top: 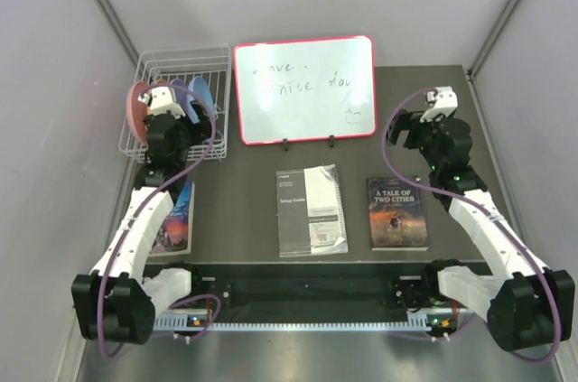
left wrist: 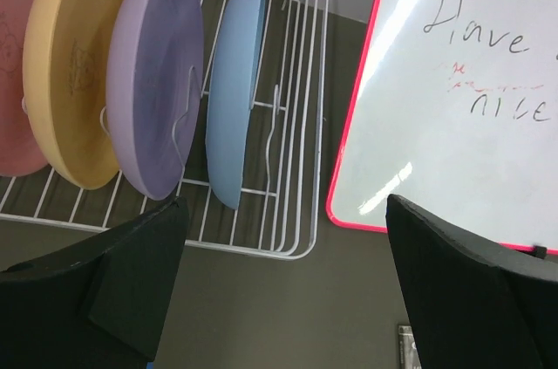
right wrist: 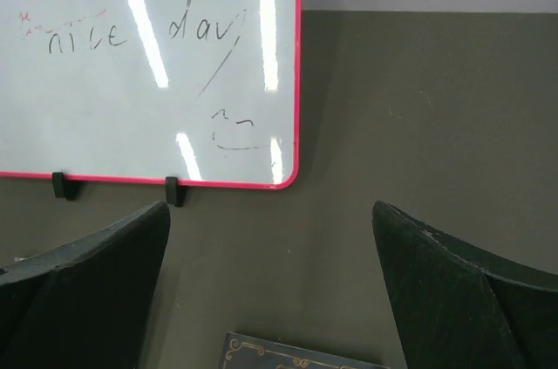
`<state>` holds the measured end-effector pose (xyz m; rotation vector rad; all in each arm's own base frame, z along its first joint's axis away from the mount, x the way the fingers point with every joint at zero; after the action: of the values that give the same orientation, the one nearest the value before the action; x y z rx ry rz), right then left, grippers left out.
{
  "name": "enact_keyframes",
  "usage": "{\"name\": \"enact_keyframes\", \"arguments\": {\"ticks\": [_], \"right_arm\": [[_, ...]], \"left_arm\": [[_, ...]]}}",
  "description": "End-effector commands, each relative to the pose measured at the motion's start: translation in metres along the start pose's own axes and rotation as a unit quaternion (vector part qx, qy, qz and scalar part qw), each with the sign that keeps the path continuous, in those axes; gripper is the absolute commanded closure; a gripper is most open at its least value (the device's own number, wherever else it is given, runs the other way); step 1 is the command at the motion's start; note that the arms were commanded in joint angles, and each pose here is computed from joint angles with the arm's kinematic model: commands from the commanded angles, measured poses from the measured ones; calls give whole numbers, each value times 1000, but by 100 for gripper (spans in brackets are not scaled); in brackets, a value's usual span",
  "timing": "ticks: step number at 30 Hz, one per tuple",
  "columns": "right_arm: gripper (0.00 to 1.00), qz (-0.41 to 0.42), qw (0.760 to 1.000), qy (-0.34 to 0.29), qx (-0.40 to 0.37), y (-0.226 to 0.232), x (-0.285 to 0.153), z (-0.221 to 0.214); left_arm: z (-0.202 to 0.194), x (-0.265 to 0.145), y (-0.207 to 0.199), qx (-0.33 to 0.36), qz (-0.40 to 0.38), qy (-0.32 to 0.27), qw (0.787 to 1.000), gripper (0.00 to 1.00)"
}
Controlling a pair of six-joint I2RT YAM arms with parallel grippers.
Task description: Unload the plates from the dish rack
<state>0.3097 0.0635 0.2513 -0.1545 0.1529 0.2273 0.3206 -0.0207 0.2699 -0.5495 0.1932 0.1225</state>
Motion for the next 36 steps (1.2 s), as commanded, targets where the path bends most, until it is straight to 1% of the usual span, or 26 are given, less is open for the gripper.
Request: {"name": "enact_keyframes", "arguments": {"ticks": [1, 5, 7, 8, 9, 14, 18, 20, 21, 27, 28, 29, 31, 32, 34, 35, 36], "right_arm": [[0, -19, 999, -35, -14, -5, 1, 15], [0, -48, 998, 4, -41, -12, 5, -3], [0, -72, 996, 19, -39, -17, 7, -11], [0, -78, 995, 27, -47, -18, 7, -19], [0, -82, 995, 29, -50, -20, 7, -22], [0, -97, 993, 38, -48, -22, 13, -28], [0, -105, 992, 57, -47, -24, 20, -38], [0, -104, 992, 57, -43, -23, 22, -38], [0, -101, 992, 56, -42, -23, 24, -39], [0, -99, 993, 59, -36, -22, 30, -42], [2, -98, 993, 57, -34, -21, 31, -41], [3, -95, 993, 58, -33, -21, 32, -42], [5, -92, 993, 62, -30, -20, 35, -45], [6, -89, 994, 61, -30, -19, 36, -44], [7, -88, 994, 65, -29, -19, 38, -46], [8, -88, 993, 67, -29, -19, 39, -47], [8, -89, 993, 69, -28, -19, 40, -47]], "left_arm": [[0, 8, 1, 20, -5, -16, 1000, 1], [-5, 17, 5, 38, -1, -11, 999, 1], [-2, 22, 4, 47, 6, -7, 999, 6], [-7, 28, 7, 50, 18, 4, 999, 9], [-7, 30, 9, 51, 27, 5, 998, 9], [-8, 45, 10, 70, 52, -9, 996, 10], [-13, 57, 5, 92, 67, -23, 993, 15], [-16, 64, 2, 96, 68, -28, 993, 19], [-16, 67, 4, 101, 84, -37, 991, 21], [-26, 88, 5, 131, 133, -56, 981, 35], [-30, 90, 6, 138, 149, -61, 977, 37], [-29, 91, 5, 139, 155, -74, 975, 43], [-33, 91, 5, 153, 177, -86, 968, 46], [-34, 91, 5, 156, 185, -92, 966, 54], [-38, 89, 2, 160, 195, -112, 961, 59], [-39, 88, 2, 175, 200, -116, 957, 65], [-37, 88, 1, 179, 207, -127, 953, 75]]}}
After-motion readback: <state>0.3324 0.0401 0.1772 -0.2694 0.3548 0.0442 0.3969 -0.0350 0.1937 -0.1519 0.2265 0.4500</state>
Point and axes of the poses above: each gripper's point midway between its finger pads, its own x axis out along the fingers, its own y axis along the line the jaws close on, z = x × y, the point moved 6 cm from there along -x, back along the fingers, and after that the axes turned 15 degrees about -x, right-handed, at the moved point
